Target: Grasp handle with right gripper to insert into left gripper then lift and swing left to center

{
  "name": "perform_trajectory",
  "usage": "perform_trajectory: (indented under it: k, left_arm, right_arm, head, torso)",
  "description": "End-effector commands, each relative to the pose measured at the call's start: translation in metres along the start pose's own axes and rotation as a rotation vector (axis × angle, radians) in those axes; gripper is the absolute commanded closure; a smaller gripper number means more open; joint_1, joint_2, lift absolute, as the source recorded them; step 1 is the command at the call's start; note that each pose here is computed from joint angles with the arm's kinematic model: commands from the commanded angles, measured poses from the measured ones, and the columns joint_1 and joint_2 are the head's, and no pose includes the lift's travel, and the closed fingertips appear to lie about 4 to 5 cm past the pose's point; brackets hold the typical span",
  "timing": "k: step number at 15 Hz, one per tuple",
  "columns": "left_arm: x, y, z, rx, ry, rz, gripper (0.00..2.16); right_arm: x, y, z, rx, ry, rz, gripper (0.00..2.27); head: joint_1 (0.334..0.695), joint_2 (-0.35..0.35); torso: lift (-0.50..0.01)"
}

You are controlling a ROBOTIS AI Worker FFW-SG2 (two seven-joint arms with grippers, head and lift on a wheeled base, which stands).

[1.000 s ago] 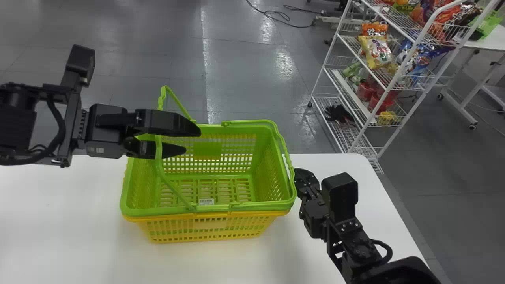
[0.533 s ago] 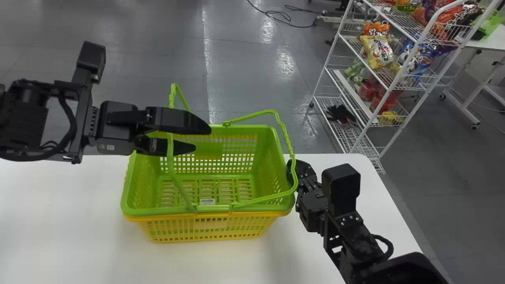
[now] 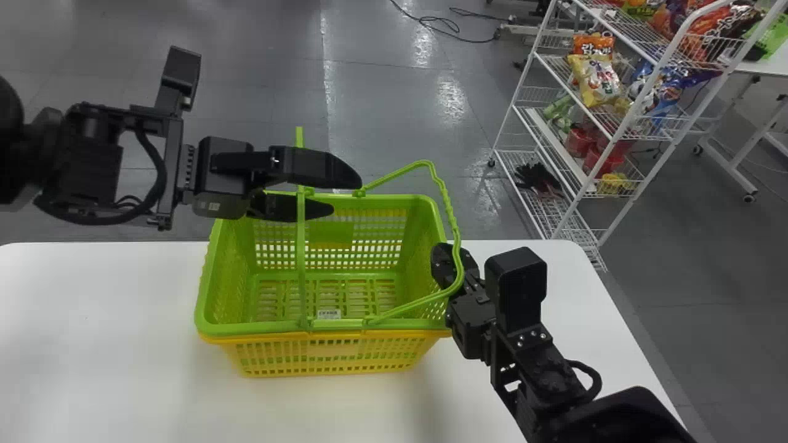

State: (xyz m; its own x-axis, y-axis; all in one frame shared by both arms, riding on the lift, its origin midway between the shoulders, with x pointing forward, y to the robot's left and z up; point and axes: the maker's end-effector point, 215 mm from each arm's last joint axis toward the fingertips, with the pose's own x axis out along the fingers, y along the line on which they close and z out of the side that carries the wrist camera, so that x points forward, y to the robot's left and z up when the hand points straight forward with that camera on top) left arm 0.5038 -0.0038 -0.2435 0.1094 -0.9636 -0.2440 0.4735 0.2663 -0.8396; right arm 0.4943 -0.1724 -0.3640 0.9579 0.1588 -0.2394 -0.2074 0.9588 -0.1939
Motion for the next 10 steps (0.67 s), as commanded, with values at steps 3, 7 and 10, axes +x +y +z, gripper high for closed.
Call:
perform_trajectory:
  k: [3,7,10]
  left_arm:
    - [0.011,-0.001,0.013,0.012,-0.022,-0.002,0.07]
    - [0.012,0.004,0.021,0.017,-0.040,0.008,0.07]
    - [0.016,0.004,0.019,0.009,-0.035,0.001,0.07]
  right_arm:
    - [0.004,0.018,0.008,-0.013,-0.003,0.020,2.16]
    - [0.009,0.039,0.019,-0.018,-0.012,0.041,2.16]
    - [0.012,0.052,0.030,-0.028,-0.026,0.055,2.16]
  head:
    - [0.695,-0.191]
    - [0.695,-0.175]
    - [0.695,-0.154]
  torso:
    - [-0.093]
    - [-0.093]
    - [-0.093]
